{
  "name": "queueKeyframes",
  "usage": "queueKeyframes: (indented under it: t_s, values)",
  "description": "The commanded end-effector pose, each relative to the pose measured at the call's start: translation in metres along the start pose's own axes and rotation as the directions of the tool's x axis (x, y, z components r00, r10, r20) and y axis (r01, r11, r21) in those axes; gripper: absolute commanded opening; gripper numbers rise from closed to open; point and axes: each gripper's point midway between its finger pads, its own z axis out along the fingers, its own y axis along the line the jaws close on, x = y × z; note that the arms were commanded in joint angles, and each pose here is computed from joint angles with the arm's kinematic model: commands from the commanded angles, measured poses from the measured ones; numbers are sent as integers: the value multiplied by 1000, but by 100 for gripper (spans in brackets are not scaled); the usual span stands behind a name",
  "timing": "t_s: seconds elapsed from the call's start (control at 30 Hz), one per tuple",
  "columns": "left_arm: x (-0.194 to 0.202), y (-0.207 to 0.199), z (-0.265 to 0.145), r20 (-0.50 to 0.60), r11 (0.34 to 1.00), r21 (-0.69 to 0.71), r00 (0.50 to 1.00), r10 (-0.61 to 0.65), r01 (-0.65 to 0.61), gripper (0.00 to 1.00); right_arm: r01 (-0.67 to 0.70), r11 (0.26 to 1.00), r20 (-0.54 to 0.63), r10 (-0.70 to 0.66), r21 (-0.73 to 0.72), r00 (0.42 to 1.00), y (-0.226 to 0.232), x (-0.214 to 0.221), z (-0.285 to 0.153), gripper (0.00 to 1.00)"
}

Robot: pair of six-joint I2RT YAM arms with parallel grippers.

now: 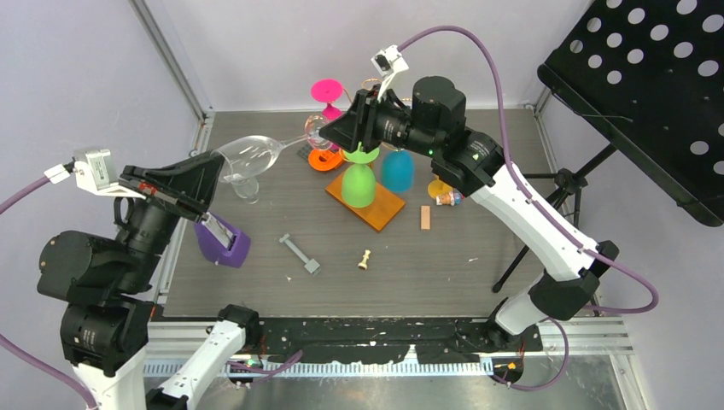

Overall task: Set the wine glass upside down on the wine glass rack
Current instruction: Turn the wine glass upside down at the wine rack.

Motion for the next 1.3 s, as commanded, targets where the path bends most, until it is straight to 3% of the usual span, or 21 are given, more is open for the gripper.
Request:
queueKeyframes:
  t_s: [0.0,0.1,0.3,0.37,0.57,0.63,0.93,1.27]
  values:
    - [-32,-22,-3,124,996,90,992,-4,-7,0,22,998,55,-19,-56,998,18,-21,-2,42]
    - [-31,-22,-3,130,995,95,992,-7,-5,0,19,998,46,-16,-63,999,19,-19,0,38]
    - [-33,-25,-6,138,994,111,990,-13,-3,0,10,998,35,-7,-67,999,18,-16,3,10]
    - [-33,-26,-7,144,993,115,989,-15,-2,0,7,997,37,-4,-71,999,20,-17,2,6]
    - [-32,-27,-6,145,992,129,989,-20,1,4,16,998,75,-12,-59,997,22,-26,-5,6]
    - [-32,-28,-6,148,991,132,989,-24,4,14,27,999,106,-23,-36,994,19,-33,-10,6]
    - [-29,-29,-6,140,990,144,990,-34,14,37,48,996,214,-63,75,975,9,-58,-34,6]
    - [-26,-27,-6,136,990,141,990,-37,17,40,16,988,288,-60,153,956,-5,-65,-52,5]
